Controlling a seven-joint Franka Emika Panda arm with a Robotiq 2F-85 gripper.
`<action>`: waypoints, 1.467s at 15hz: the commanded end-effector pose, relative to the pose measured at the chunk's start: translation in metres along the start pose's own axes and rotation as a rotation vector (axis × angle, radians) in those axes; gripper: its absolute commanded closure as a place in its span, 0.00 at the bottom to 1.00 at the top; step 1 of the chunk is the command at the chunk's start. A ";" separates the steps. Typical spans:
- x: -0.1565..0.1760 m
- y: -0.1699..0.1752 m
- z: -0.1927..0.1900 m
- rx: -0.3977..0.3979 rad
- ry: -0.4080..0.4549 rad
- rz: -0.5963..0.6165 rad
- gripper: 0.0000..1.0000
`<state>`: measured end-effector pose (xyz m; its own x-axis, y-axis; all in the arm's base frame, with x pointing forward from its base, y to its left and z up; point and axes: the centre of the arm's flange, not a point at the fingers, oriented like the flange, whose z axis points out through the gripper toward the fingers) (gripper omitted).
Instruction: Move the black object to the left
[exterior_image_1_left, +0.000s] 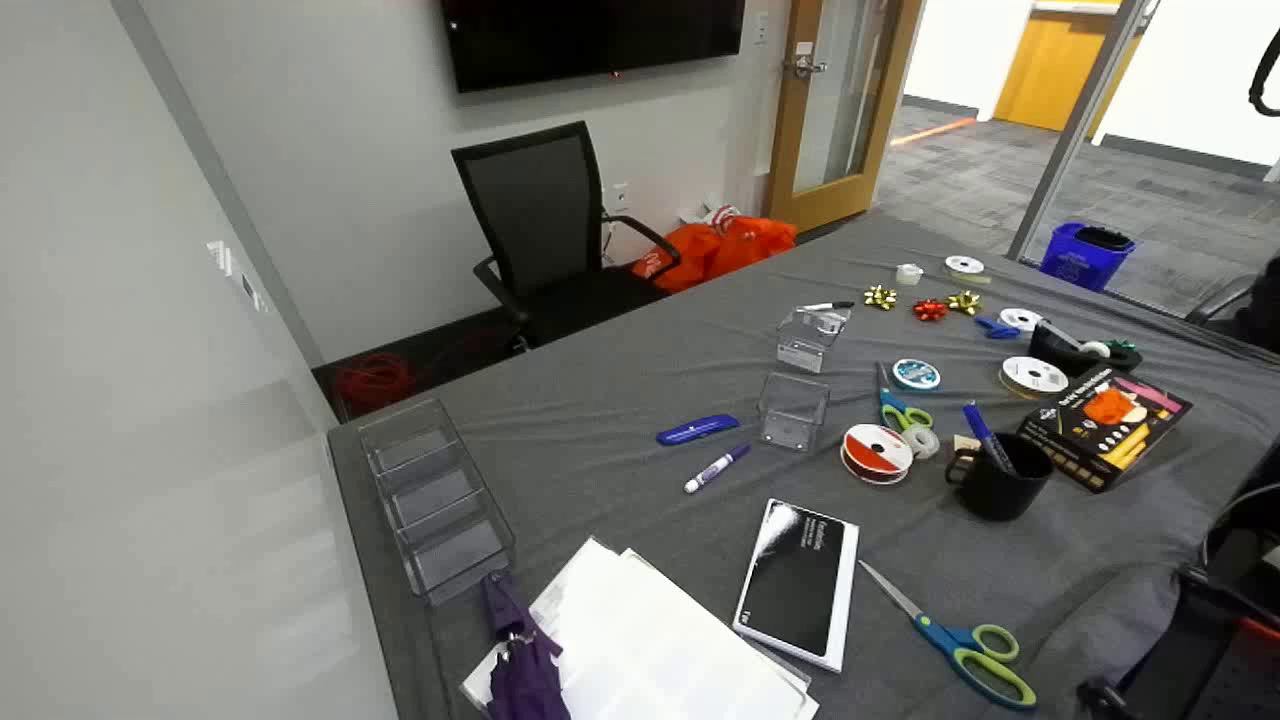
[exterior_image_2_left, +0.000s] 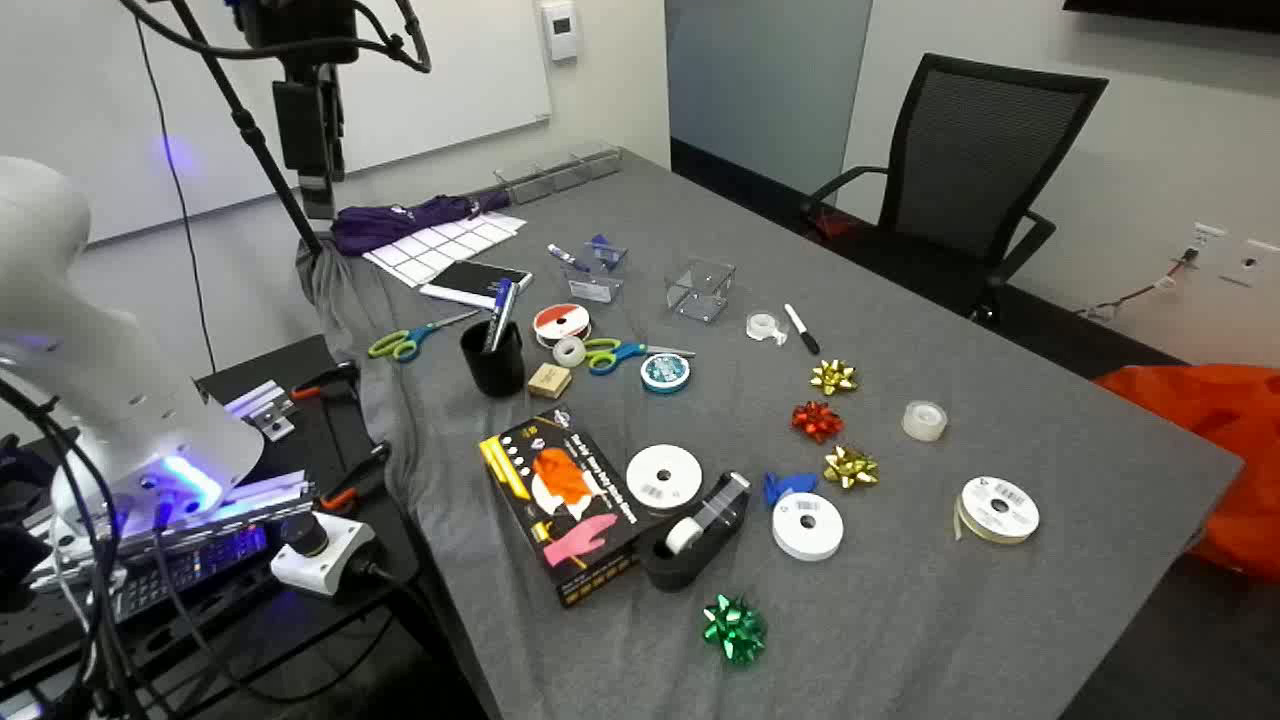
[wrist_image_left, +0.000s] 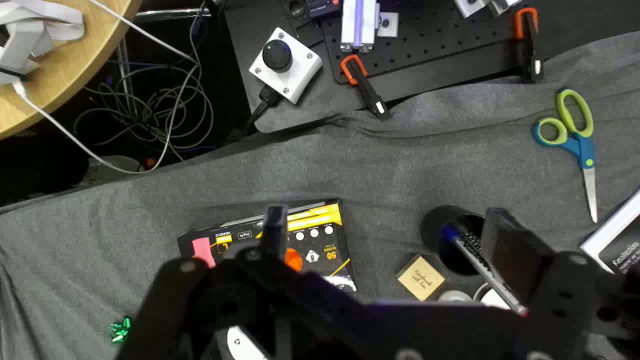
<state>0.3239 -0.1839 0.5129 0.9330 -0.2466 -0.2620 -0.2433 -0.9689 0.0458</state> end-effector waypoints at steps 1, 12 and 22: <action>0.000 0.000 0.000 0.000 0.000 0.000 0.00; 0.000 0.000 0.000 0.000 0.000 0.000 0.00; 0.086 0.044 0.036 -0.023 0.095 -0.059 0.00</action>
<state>0.3543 -0.2227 0.4799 0.9592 -0.2266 -0.1689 -0.2237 -0.9740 0.0363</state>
